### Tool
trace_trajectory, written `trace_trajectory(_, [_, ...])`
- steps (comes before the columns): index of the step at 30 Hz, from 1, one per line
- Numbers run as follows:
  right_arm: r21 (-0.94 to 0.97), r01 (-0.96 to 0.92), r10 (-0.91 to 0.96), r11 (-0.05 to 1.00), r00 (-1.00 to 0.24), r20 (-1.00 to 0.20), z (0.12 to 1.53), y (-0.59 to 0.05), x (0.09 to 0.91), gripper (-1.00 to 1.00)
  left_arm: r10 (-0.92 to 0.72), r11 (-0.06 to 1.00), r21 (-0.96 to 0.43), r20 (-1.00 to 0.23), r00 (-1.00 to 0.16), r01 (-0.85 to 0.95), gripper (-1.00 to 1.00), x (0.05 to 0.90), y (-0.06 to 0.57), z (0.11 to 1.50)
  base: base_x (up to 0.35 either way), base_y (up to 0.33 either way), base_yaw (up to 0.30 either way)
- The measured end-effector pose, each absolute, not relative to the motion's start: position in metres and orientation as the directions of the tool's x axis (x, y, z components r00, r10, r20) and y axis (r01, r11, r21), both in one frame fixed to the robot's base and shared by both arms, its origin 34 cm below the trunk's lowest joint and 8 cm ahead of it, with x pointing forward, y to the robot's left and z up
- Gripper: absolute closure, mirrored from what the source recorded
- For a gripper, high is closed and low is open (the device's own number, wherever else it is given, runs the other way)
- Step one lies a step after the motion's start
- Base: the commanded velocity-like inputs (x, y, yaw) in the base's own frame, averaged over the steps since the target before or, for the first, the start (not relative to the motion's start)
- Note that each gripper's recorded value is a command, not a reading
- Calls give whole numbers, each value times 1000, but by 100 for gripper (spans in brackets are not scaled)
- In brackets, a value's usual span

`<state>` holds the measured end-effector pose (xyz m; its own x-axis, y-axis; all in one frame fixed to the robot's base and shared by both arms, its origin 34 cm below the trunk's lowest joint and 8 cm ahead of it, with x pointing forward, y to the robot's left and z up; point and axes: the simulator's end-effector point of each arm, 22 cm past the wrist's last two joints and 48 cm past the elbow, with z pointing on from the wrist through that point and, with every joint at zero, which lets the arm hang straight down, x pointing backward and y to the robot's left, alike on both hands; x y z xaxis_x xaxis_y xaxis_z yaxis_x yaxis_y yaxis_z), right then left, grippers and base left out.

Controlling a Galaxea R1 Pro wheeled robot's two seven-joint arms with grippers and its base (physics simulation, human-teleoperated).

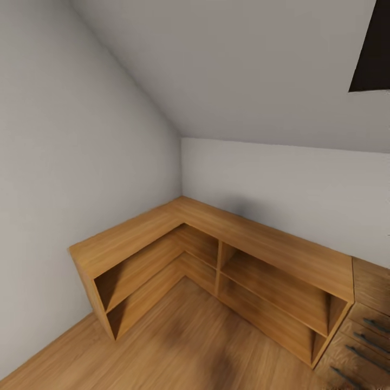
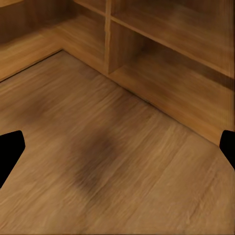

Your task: In the bedroom, organize the workspace by keeping the computer under the desk, ensuring the monitor is on the desk, placing the keyboard on the desk next to the monitor, placing the mouse on the desk next to the keyboard, moving the folder from the swivel chair onto the desk next to the mouse, stacking the notebook on top of the folder with the pen on top of the notebook, and positioning the swivel chair next to the desk.

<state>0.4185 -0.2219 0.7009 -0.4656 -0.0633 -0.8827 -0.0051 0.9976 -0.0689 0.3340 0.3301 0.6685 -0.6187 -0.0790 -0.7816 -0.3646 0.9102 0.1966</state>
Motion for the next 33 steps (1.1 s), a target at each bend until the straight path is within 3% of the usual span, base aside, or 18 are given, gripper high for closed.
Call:
trace_trajectory(27, [-68, -6, -62, 998, -495, -866, 691, -222, 410, -100, -79, 911, 208, -760, -646, -356, -100, 324, 330, 661, 17, 11, -154])
trace_trajectory(33, [-67, -7, -62, 998, -502, -863, 689, -221, 407, -100, -79, 911, 210, -754, -652, -354, -100, 322, 330, 660, 188, 0, -144])
